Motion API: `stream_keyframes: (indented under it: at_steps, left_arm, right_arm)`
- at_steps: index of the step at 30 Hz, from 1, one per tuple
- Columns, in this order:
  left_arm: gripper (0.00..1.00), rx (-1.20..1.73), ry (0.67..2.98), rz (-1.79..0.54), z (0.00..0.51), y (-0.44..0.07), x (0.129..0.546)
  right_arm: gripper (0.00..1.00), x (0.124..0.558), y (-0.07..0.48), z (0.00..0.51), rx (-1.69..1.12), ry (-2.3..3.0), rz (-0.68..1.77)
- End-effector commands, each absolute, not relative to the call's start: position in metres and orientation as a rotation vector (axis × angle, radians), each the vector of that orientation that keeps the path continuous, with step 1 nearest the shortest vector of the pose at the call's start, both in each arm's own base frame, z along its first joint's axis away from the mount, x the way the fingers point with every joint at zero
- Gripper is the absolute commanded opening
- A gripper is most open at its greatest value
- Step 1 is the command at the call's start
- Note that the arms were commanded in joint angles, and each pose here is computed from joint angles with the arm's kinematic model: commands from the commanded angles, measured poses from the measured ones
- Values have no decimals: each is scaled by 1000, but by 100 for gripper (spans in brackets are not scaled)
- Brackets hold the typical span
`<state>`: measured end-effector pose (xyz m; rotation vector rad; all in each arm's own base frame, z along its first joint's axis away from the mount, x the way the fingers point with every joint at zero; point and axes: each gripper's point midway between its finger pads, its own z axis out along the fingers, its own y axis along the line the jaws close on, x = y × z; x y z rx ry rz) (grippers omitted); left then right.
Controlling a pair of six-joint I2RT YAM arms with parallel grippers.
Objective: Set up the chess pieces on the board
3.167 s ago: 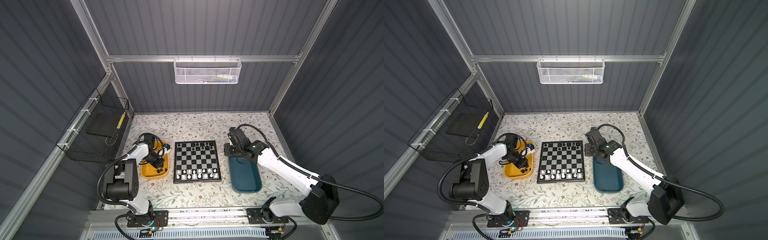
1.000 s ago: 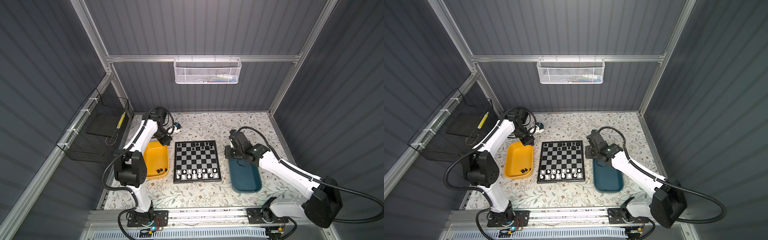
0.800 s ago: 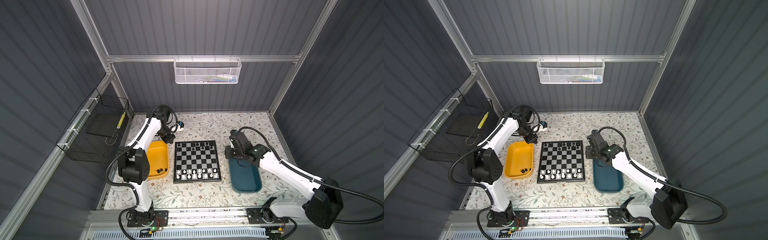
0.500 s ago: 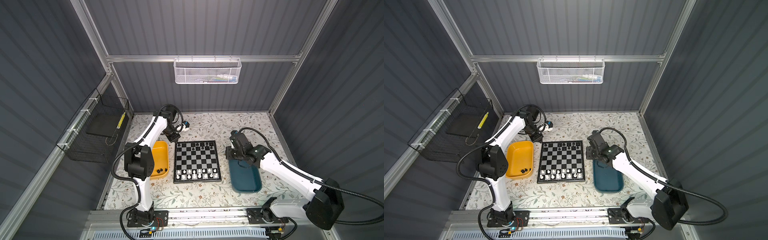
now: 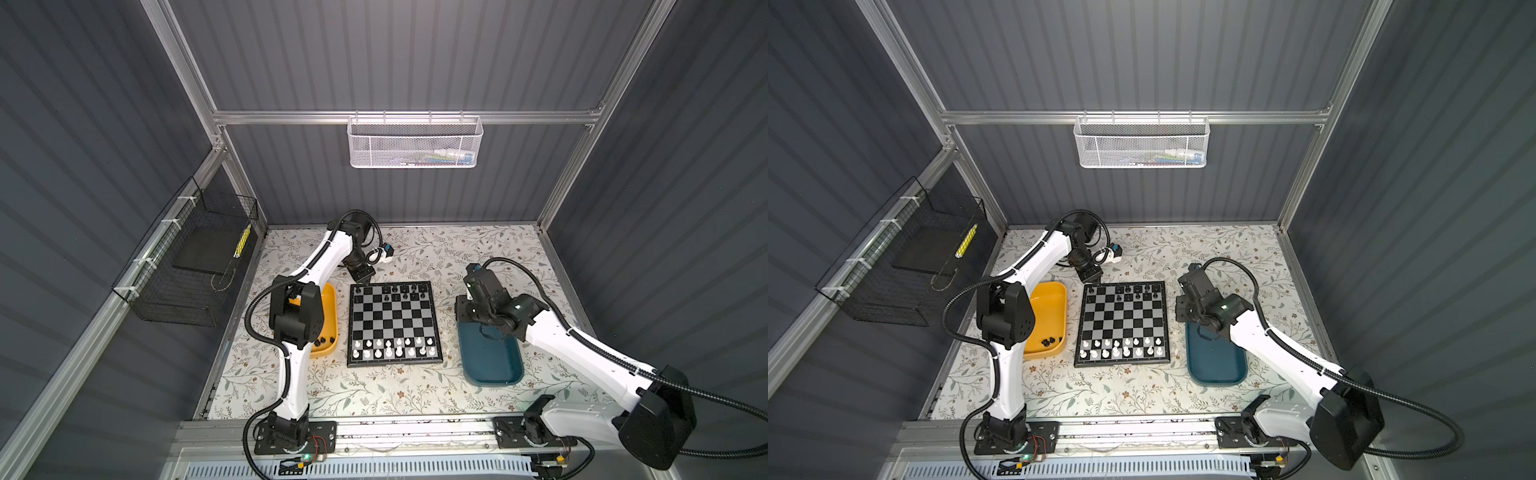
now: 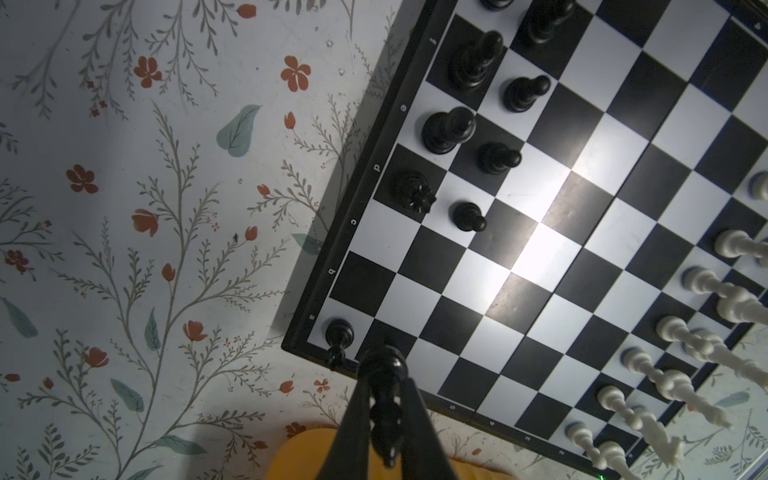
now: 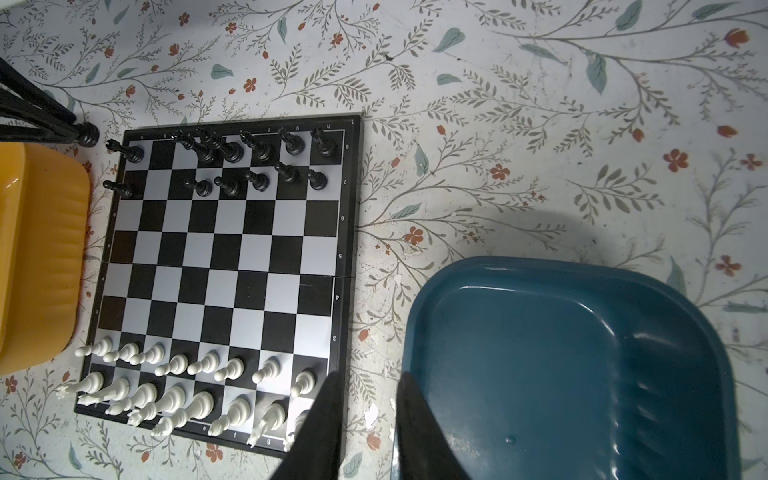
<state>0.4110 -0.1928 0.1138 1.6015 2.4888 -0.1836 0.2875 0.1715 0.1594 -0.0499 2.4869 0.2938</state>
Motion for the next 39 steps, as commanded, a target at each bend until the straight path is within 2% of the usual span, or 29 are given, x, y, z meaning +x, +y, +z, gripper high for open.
stream_keyframes:
  at_steps: [1,39]
  left_arm:
    - [16,1600,2473,-225,113,-204,413]
    - [16,1612,2512,-243,64,-219,419]
  right_arm:
    - [27,283,164,156,-24,2500,266]
    - [27,276,155,156,-8,2500,242]
